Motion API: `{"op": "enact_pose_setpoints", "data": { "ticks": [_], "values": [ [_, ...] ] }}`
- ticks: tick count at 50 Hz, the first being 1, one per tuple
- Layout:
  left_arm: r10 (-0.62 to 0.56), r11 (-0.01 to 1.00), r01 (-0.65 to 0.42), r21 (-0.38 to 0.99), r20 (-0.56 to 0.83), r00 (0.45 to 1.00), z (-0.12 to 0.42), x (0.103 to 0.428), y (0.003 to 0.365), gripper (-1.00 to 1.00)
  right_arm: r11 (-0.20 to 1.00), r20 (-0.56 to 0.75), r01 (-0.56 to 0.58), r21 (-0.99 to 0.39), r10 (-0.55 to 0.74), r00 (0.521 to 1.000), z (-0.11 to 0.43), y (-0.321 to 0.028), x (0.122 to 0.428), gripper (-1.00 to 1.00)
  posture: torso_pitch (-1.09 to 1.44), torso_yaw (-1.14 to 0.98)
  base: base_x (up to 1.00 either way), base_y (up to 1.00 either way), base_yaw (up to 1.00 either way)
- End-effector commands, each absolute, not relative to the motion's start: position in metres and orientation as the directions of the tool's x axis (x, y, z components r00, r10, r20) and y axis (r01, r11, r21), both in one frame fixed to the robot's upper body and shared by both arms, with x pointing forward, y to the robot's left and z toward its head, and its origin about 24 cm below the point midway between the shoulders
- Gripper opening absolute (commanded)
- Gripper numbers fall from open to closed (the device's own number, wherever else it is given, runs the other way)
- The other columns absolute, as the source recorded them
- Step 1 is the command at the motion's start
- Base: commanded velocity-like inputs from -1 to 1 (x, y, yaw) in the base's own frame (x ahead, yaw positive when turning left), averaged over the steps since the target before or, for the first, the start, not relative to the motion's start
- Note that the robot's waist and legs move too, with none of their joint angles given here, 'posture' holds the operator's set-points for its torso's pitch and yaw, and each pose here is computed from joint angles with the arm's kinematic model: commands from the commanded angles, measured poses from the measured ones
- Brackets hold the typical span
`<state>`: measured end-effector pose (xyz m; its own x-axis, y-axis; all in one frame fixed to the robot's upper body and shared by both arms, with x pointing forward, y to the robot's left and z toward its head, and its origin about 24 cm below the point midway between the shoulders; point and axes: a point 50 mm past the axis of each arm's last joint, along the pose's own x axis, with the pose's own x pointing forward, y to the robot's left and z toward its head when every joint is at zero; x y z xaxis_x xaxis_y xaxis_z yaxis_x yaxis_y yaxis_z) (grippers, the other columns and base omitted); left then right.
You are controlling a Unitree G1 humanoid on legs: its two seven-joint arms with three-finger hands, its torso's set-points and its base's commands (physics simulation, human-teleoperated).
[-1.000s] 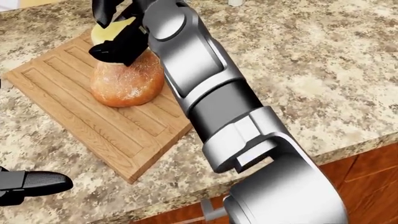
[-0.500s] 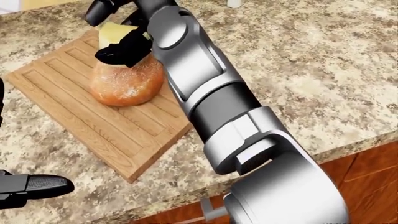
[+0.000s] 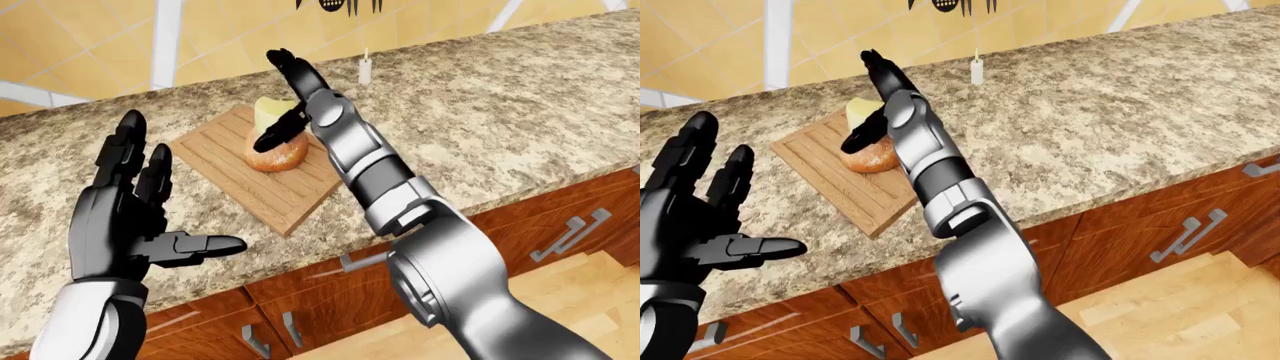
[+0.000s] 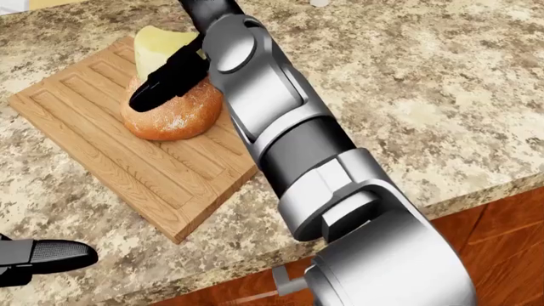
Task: Pick up the wedge of cheese and place it on the slice of bread to prepare a simple cheese on bread dish.
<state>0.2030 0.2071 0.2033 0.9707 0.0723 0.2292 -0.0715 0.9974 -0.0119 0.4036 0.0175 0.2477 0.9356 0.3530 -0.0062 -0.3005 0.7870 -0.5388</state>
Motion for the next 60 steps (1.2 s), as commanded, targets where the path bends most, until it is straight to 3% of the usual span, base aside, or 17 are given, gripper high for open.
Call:
{"op": "enact_pose_setpoints", "data": {
  "ticks": [1,11,18,36,55,60],
  "values": [
    [0.068,0.997,-0.072,0.003,0.293,0.954,0.213,0.2,0.206,1.0,0.795,0.102,-0.258,-0.549,0.37,0.923,0.276,0.021,0.4,0.92,0.0,0.0,0.0,0.0,0.0],
    [0.066,0.997,-0.071,0.006,0.3,0.952,0.218,0.2,0.204,1.0,0.815,0.148,-0.235,-0.529,0.361,0.921,0.299,0.007,0.396,0.95,0.0,0.0,0.0,0.0,0.0],
    [0.061,0.998,-0.068,0.011,0.309,0.949,0.224,0.198,0.202,1.0,0.855,0.198,-0.202,-0.478,0.328,0.924,0.313,-0.024,0.382,0.91,0.0,0.0,0.0,0.0,0.0],
    [0.056,0.997,-0.07,0.029,0.343,0.938,0.248,0.195,0.199,1.0,0.94,0.305,-0.059,-0.337,0.169,0.937,0.331,-0.123,0.326,1.0,0.0,0.0,0.0,0.0,0.0],
    [0.076,0.995,-0.093,0.026,0.384,0.92,0.273,0.192,0.202,1.0,0.964,0.326,0.04,-0.265,0.05,0.944,0.302,-0.191,0.263,1.0,0.0,0.0,0.0,0.0,0.0],
    [0.071,0.995,-0.092,0.034,0.397,0.915,0.283,0.191,0.201,1.0,0.975,0.392,0.058,-0.214,0.031,0.919,0.313,-0.206,0.243,1.0,0.0,0.0,0.0,0.0,0.0]
  ]
}}
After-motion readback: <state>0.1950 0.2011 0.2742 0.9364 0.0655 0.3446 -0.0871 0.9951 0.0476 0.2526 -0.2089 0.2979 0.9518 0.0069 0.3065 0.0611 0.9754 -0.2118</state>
